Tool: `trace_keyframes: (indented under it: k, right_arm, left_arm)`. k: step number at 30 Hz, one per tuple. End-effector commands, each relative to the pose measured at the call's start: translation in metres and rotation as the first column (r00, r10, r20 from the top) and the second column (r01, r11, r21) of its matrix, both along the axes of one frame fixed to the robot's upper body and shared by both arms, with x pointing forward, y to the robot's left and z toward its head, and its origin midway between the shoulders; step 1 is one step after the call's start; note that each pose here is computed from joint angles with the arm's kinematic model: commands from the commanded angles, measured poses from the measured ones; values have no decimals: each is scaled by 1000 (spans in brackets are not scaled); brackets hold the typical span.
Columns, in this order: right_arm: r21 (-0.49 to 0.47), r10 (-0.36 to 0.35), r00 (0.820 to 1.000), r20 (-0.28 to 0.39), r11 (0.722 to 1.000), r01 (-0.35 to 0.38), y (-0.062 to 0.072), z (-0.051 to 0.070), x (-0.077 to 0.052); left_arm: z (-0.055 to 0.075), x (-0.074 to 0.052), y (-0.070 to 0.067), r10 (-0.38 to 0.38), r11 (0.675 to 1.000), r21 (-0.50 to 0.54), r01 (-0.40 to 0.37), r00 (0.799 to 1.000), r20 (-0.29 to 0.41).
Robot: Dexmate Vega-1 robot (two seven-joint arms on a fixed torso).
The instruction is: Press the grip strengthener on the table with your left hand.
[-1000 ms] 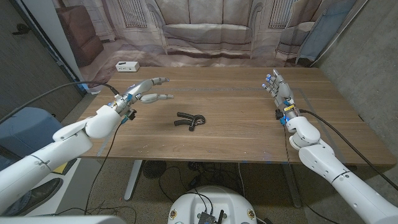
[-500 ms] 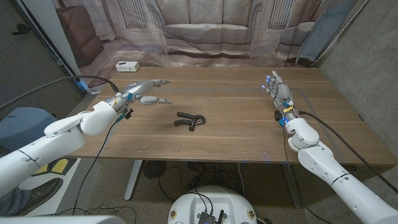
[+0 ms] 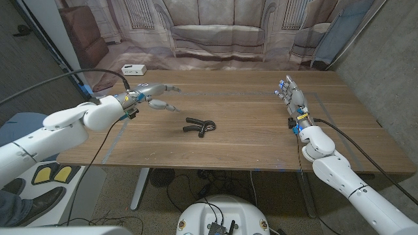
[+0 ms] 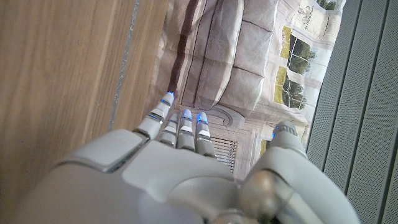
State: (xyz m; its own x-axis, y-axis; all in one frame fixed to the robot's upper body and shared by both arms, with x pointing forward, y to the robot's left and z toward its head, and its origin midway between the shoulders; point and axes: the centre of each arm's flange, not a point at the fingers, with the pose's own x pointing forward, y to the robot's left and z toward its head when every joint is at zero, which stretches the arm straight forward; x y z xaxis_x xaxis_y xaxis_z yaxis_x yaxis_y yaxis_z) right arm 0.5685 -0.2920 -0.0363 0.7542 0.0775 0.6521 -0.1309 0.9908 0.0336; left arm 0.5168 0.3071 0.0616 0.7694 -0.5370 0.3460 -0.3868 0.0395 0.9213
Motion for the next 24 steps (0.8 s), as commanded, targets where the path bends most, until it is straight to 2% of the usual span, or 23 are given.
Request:
trace_keyframes:
  k: [1,24]
  right_arm:
    - [11,-13,1000,5,1000,13,-1,-2,-6]
    - [11,2,1000,2,1000,-2,1,0,-1]
  left_arm:
    - [16,7,-7,31,994,106,-29,999,-21]
    - [19,22,-31,95,947,316,-56,989,-109]
